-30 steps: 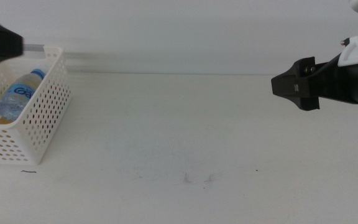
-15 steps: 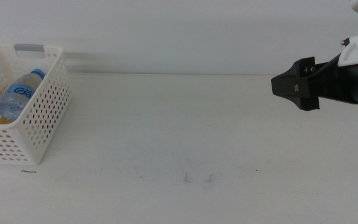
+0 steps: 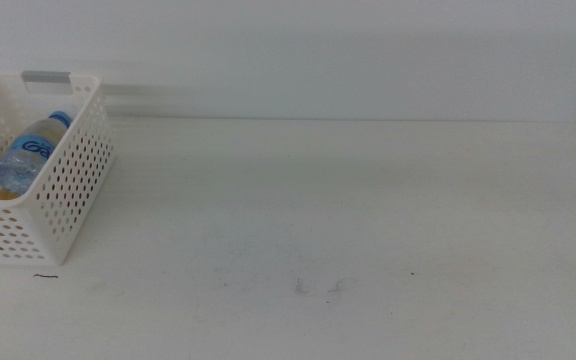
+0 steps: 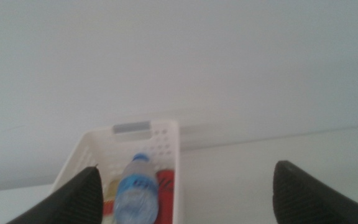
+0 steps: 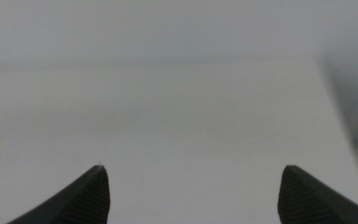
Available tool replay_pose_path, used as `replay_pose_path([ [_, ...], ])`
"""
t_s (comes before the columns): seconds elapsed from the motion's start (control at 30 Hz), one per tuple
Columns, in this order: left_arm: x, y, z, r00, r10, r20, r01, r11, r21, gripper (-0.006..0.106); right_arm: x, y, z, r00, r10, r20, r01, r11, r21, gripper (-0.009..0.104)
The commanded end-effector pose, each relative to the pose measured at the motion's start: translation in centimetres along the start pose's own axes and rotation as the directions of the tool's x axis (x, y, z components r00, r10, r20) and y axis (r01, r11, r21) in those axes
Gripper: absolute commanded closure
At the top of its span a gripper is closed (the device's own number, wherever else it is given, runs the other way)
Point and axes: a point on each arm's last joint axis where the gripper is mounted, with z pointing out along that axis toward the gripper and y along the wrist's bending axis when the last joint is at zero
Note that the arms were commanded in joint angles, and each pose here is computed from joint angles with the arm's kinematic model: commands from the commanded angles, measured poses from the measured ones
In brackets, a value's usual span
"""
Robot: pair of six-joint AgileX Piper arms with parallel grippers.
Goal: Use arms to grab the bottles and put them into the dustbin to the left of the table.
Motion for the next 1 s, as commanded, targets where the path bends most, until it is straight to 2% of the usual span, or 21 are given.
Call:
replay_pose_path([
  [0.0, 2.9, -0.1, -1.2, 0.998, 0.039, 0.055, -0.038, 0.999, -0.027, 0.007, 2.4, -1.3, -1.7, 0.989, 0.015, 0.145, -0.023, 0.998, 0.051, 0.006],
  [0.13, 7.7, -0.7, -2.8, 0.998, 0.039, 0.042, -0.038, 0.999, -0.023, 0.007, 7.5, -1.8, -4.1, 0.954, 0.024, 0.299, -0.044, 0.997, 0.058, 0.006],
  [0.33, 12.2, -1.1, -3.6, 0.996, 0.044, 0.081, -0.042, 0.999, -0.030, 0.007, 14.0, -2.1, -5.0, 0.905, 0.018, 0.425, -0.042, 0.998, 0.046, 0.006],
  [0.37, 13.0, -1.2, -3.5, 0.996, 0.049, 0.073, -0.047, 0.998, -0.032, 0.007, 14.7, -2.2, -4.5, 0.916, 0.016, 0.402, -0.039, 0.998, 0.050, 0.006],
  [0.53, 15.8, -1.3, -2.6, 0.998, 0.055, 0.010, -0.055, 0.998, -0.029, 0.007, 15.7, -2.2, -3.7, 0.924, 0.018, 0.382, -0.039, 0.998, 0.047, 0.006],
  [0.97, 15.6, -1.3, -2.6, 0.998, 0.056, 0.033, -0.055, 0.998, -0.034, 0.007, 16.0, -2.3, -3.5, 0.927, 0.016, 0.375, -0.037, 0.998, 0.049, 0.006],
])
